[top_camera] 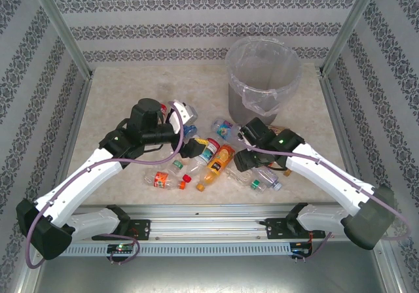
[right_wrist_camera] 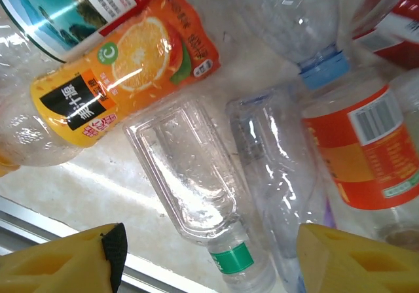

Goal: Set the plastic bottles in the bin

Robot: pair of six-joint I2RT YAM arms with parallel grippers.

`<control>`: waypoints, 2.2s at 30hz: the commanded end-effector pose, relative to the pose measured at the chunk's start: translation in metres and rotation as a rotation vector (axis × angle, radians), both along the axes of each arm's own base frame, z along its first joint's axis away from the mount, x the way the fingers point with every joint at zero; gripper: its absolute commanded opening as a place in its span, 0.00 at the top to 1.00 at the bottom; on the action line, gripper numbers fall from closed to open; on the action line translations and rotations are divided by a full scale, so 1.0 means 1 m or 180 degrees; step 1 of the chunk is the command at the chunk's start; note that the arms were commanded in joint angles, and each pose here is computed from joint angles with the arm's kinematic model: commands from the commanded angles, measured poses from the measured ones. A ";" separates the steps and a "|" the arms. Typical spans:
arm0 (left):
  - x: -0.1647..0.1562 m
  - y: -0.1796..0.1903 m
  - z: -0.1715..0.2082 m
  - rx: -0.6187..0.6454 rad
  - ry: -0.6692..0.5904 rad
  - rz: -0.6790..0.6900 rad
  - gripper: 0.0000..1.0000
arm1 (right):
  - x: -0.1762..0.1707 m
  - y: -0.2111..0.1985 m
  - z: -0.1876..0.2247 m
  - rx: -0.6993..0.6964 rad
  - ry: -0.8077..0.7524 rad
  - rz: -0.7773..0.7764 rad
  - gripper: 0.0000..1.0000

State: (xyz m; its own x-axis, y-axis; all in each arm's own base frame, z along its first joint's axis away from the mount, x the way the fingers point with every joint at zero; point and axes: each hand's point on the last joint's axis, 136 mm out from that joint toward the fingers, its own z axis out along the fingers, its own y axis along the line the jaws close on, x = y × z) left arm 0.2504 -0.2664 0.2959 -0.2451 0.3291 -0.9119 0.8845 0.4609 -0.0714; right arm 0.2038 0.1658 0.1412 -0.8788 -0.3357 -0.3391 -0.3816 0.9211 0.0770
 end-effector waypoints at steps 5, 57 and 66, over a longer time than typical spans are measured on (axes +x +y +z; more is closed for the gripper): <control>0.000 -0.003 -0.005 0.0078 -0.0102 0.0053 0.00 | -0.009 0.012 -0.037 -0.0032 0.0258 -0.0006 0.29; -0.001 -0.010 -0.015 0.0196 -0.0058 0.0042 0.00 | -0.014 0.019 -0.104 -0.0849 0.0386 0.0336 0.25; -0.001 -0.010 -0.016 0.0211 -0.0057 0.0046 0.00 | -0.019 0.024 -0.102 -0.0787 0.0391 0.0429 0.22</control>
